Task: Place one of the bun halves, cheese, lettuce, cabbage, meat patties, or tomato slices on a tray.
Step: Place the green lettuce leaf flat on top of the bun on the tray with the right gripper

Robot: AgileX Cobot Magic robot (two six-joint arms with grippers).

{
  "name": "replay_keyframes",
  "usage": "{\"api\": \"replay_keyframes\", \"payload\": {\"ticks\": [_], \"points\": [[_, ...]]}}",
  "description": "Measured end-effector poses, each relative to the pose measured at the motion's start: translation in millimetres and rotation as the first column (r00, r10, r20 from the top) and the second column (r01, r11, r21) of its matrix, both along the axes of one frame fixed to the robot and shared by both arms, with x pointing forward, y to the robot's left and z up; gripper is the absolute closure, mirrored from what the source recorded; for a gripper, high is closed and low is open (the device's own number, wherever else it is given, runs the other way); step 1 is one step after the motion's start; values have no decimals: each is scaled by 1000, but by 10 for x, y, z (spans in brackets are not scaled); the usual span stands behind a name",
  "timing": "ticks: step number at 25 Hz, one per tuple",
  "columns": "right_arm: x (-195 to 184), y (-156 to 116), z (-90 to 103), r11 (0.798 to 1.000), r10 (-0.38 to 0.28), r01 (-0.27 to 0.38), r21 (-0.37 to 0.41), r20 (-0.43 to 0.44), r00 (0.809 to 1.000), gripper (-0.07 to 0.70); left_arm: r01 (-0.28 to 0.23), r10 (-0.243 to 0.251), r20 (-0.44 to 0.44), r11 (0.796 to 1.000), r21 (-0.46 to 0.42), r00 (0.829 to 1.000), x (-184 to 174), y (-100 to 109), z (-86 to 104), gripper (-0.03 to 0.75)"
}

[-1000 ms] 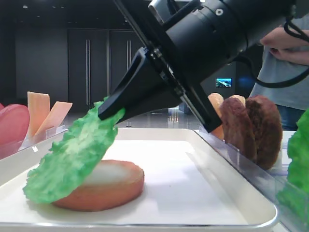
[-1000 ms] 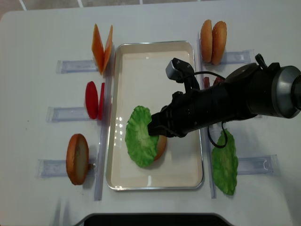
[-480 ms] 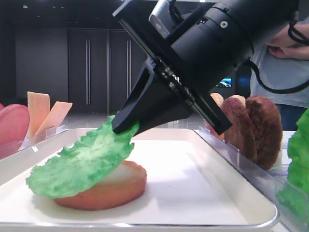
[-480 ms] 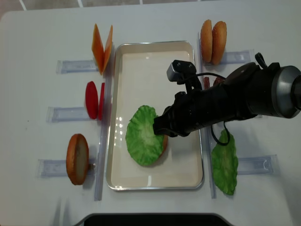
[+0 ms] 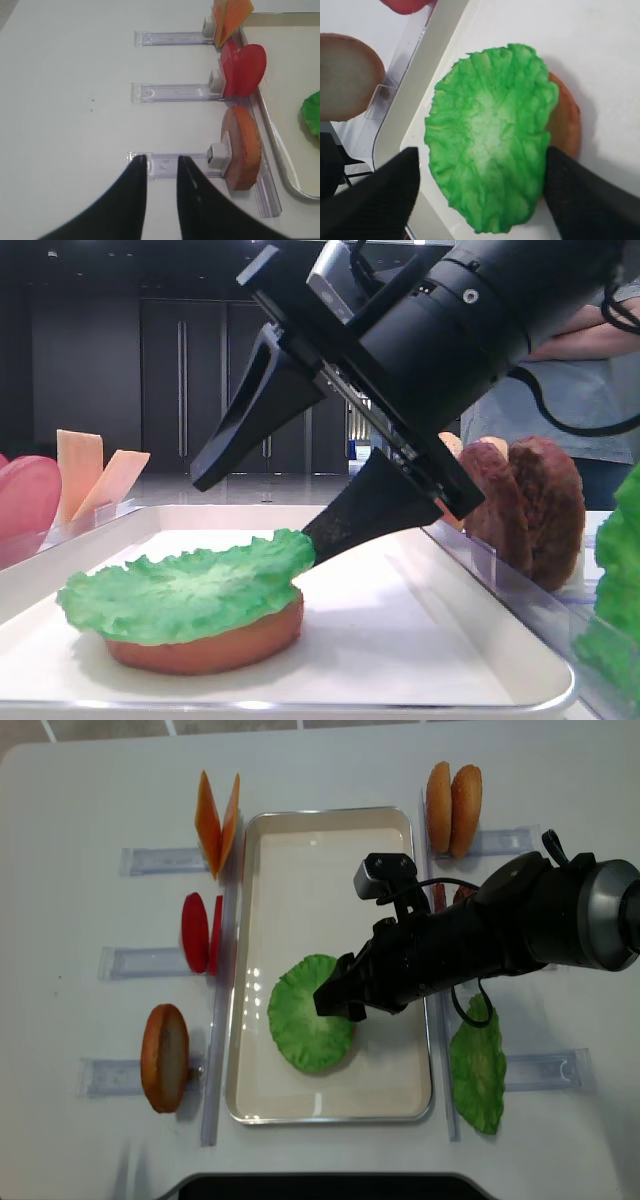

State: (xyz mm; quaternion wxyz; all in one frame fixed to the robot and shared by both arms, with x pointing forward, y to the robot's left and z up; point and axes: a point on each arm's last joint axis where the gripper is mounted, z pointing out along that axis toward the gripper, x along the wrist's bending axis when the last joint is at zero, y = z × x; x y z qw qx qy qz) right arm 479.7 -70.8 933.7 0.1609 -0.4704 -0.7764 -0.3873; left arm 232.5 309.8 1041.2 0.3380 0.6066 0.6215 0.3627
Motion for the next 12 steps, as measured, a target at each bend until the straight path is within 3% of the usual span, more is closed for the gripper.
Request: {"api": "replay_keyframes", "payload": {"ticks": [5, 12], "points": [[-10, -7, 87, 1000, 2, -3, 13, 23, 1000, 78, 0, 0, 0, 1000, 0, 1000, 0, 0, 0, 557], [-61, -119, 522, 998, 18, -28, 54, 165, 986, 71, 0, 0, 0, 1000, -1, 1000, 0, 0, 0, 557]]}}
